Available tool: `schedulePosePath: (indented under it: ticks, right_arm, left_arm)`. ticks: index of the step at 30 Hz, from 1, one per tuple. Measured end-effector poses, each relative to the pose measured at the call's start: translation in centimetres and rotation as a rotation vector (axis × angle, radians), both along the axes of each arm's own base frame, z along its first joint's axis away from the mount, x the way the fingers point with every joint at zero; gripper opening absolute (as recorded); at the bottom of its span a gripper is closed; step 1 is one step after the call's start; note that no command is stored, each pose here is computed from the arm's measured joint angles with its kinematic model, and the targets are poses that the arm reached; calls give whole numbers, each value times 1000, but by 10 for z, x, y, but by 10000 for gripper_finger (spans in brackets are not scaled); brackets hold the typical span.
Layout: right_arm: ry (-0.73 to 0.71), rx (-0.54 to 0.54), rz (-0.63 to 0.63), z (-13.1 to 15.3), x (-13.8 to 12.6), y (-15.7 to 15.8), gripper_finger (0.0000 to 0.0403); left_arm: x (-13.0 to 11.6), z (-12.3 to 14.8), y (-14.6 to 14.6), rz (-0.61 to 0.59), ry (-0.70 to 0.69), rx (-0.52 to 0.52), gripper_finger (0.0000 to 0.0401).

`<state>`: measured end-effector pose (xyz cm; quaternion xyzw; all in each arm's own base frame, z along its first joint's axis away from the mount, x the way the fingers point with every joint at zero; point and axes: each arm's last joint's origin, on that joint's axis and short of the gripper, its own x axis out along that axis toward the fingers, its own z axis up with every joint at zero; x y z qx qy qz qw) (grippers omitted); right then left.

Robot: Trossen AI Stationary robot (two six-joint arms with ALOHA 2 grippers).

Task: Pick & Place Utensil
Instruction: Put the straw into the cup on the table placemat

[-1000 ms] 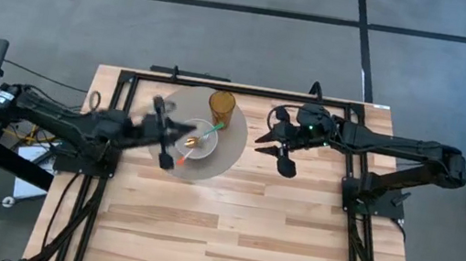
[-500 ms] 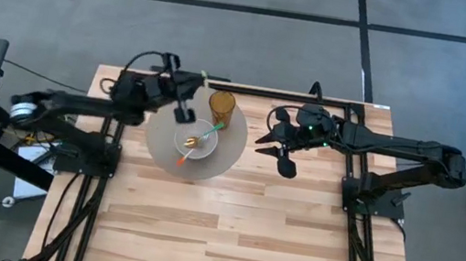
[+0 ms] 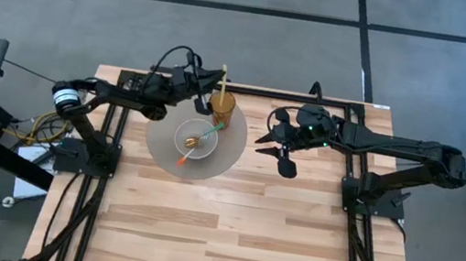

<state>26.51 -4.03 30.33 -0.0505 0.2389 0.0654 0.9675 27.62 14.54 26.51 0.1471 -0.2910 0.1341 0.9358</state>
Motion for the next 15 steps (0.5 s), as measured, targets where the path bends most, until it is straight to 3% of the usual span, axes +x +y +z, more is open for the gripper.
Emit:
schedulePosePath:
  ticks: [9, 15]
  right_arm:
    - [24, 54, -26, -2, -1, 0, 109]
    - [28, 57, -26, -2, -1, 1, 109]
  left_arm:
    - [3, -11, 2, -4, 77, -91, 22]
    - [5, -18, 4, 53, 143, -111, 53]
